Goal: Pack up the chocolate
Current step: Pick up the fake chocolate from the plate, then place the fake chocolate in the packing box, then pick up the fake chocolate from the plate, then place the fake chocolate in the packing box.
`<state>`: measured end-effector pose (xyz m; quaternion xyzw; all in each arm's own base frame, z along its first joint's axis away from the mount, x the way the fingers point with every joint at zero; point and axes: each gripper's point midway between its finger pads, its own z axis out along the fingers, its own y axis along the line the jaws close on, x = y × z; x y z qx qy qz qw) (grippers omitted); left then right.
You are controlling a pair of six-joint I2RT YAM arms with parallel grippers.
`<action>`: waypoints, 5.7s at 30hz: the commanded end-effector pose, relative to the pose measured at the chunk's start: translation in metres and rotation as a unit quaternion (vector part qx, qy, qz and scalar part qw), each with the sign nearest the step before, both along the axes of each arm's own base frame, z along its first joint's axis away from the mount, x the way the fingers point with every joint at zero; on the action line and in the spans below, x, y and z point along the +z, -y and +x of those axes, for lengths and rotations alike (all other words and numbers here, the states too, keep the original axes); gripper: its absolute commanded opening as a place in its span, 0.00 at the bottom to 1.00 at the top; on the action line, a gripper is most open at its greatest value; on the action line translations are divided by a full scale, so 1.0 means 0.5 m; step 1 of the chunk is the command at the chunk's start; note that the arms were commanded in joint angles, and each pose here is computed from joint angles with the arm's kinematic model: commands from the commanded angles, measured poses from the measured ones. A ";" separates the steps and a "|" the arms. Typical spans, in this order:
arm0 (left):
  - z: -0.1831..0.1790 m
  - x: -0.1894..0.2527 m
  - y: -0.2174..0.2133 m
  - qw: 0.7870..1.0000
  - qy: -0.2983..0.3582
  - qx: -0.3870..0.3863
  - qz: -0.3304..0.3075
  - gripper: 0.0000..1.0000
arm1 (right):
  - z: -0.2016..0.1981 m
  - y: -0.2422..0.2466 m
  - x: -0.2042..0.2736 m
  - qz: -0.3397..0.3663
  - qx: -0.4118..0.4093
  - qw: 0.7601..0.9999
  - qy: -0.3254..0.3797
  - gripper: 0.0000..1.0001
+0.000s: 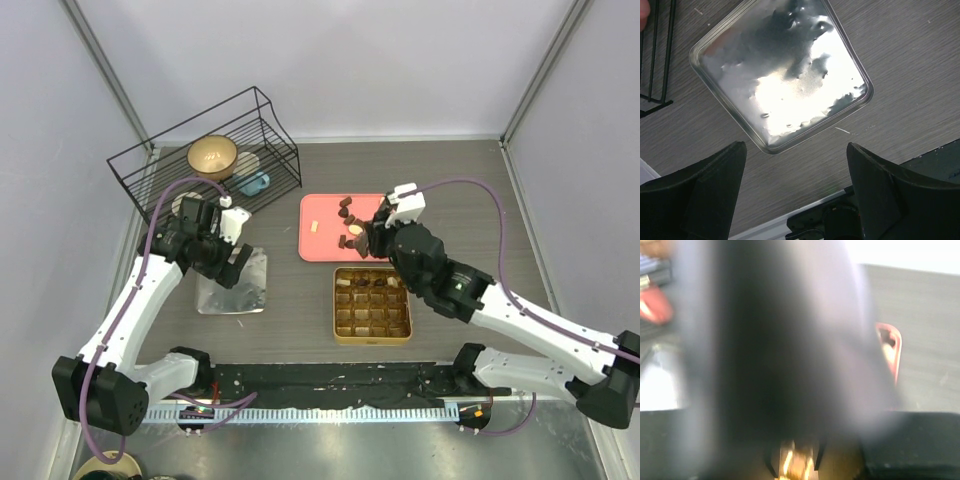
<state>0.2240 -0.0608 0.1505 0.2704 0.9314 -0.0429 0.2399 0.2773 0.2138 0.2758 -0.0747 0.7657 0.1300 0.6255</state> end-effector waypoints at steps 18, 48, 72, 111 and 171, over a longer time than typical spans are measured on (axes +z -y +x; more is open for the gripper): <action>0.013 0.039 -0.010 0.999 0.035 -0.007 0.010 0.85 | -0.119 -0.013 -0.115 0.009 0.082 0.991 -0.110 0.16; 0.061 0.012 -0.009 1.000 0.015 0.003 0.027 1.00 | -0.076 -0.031 -0.040 -0.011 0.084 0.996 -0.034 0.49; 0.043 0.036 -0.007 1.000 0.022 0.012 0.013 1.00 | 0.258 -0.218 0.009 0.041 0.080 0.994 0.066 0.29; 0.007 0.050 -0.023 0.999 0.035 0.014 0.020 1.00 | 0.291 -0.215 -0.196 0.015 0.006 0.998 -0.060 0.47; -0.015 0.063 -0.013 1.000 0.024 0.009 0.002 1.00 | -0.093 0.106 -0.059 0.020 -0.018 0.985 -0.169 0.16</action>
